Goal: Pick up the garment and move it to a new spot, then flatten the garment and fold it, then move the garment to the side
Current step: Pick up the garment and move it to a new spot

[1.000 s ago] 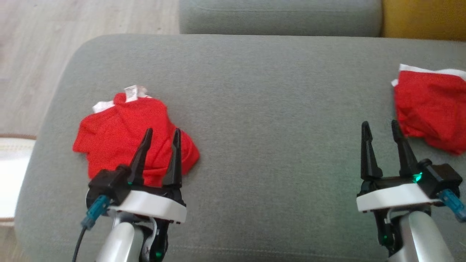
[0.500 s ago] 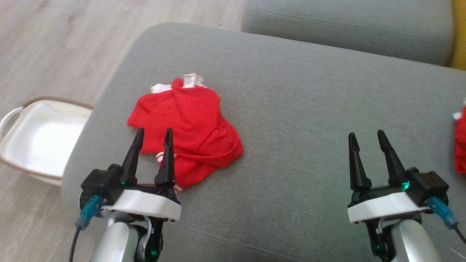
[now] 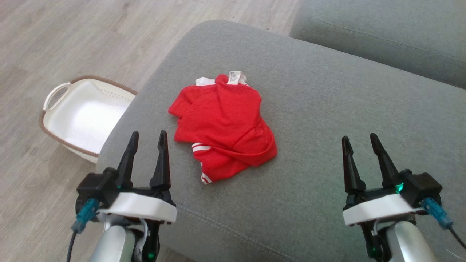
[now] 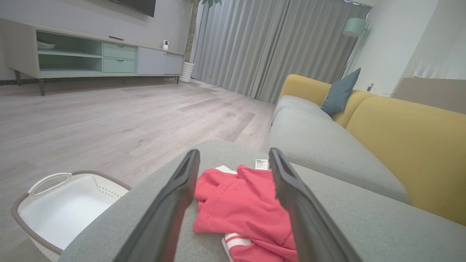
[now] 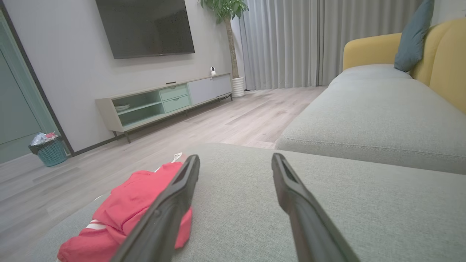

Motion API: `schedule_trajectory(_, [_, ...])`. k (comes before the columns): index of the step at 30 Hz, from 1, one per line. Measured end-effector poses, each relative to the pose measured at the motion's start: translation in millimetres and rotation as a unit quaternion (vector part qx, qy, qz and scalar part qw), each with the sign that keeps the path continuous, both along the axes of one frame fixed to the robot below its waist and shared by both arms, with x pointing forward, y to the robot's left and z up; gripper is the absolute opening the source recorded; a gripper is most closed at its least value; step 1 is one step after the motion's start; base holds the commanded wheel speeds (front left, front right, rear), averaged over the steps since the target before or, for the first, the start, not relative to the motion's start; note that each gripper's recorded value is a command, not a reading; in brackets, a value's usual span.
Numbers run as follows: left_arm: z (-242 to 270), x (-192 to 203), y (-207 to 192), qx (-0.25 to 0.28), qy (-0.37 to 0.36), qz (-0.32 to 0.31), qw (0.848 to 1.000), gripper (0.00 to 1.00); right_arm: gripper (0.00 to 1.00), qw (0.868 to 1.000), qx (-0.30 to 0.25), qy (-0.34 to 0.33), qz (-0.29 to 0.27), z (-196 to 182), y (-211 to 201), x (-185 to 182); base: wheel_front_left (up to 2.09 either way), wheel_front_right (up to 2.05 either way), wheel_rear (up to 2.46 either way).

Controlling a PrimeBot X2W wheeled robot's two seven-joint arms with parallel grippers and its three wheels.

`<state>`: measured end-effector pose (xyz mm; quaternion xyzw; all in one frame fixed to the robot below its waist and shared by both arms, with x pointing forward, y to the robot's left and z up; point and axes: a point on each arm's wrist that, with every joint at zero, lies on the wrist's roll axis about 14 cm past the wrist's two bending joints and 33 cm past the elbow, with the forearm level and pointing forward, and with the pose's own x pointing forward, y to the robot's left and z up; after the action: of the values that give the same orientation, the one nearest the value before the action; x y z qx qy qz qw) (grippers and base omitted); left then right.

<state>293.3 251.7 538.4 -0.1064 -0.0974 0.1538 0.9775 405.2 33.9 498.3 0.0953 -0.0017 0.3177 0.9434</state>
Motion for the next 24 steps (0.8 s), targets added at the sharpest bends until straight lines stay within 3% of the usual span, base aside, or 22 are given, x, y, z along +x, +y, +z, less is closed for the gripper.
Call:
schedule_trajectory(8, [-6.0,0.4,10.2,0.000,0.011,0.015,1.000,1.00,1.00,1.000,-0.001,0.010,-0.007,-7.0,-4.7,3.5,0.00,0.00,0.00])
schedule_trajectory(16, [-38.6,32.4,15.4,0.040,0.081,-0.025,0.996,1.00,1.00,0.998,-0.022,0.018,-0.047,-18.7,-31.4,23.8,0.00,0.00,0.00])
schedule_trajectory(19, [-56.5,52.4,25.6,0.070,0.141,-0.048,0.986,1.00,1.00,0.997,-0.031,0.014,-0.063,-19.0,-41.0,37.4,0.00,0.00,0.00])
schedule_trajectory(24, [-90.4,89.3,29.9,0.071,0.252,-0.096,0.960,1.00,1.00,0.996,-0.043,0.006,-0.083,-18.4,-51.1,60.1,0.00,0.00,0.00])
